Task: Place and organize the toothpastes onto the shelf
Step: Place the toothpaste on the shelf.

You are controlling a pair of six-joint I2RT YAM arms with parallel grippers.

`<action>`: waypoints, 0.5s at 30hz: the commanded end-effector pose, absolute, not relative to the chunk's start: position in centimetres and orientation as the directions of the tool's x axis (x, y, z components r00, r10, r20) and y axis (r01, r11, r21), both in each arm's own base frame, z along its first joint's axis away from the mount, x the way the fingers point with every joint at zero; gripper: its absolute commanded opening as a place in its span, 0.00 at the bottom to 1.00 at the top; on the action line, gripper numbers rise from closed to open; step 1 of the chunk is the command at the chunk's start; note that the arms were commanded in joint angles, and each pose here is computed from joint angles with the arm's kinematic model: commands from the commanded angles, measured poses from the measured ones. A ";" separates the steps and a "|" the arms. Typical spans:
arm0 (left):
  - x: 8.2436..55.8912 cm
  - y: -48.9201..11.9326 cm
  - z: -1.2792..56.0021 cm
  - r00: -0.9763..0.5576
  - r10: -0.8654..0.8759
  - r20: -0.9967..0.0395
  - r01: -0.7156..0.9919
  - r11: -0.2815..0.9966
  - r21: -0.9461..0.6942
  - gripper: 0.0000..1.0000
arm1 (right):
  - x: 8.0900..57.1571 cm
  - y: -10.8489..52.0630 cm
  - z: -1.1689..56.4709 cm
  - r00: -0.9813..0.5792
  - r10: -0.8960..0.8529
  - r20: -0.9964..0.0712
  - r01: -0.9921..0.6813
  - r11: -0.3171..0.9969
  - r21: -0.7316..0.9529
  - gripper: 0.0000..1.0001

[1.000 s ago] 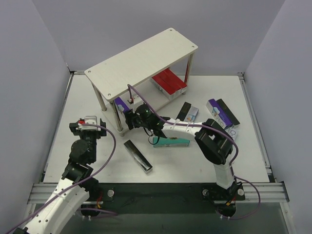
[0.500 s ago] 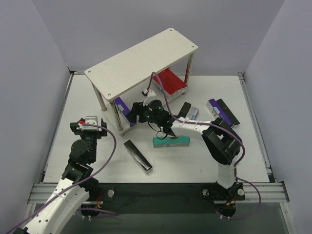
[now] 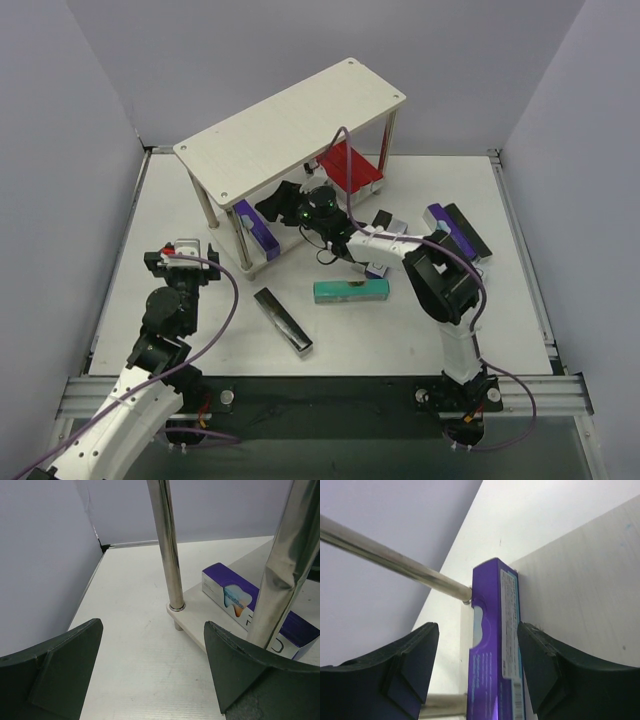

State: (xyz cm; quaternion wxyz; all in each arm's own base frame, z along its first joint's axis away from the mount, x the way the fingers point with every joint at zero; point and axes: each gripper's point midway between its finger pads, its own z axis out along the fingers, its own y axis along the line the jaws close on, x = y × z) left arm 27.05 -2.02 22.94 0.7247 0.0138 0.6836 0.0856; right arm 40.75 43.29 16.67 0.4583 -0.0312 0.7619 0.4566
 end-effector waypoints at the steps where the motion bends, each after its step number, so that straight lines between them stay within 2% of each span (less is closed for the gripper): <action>1: 27.1 -1.9 24.1 0.098 0.111 -0.989 -0.115 0.988 0.099 0.94 | 42.1 45.9 18.5 -0.580 0.446 -0.682 -0.481 0.488 0.728 0.64; 7: 27.0 -2.0 24.1 0.100 0.106 -0.989 -0.110 0.989 0.095 0.94 | 43.3 47.7 16.9 -0.608 0.448 -0.655 -0.455 0.480 0.750 0.64; 15: 27.0 -2.0 24.3 0.104 0.101 -0.989 -0.109 0.990 0.090 0.94 | 42.1 49.9 14.7 -0.648 0.409 -0.642 -0.449 0.476 0.756 0.55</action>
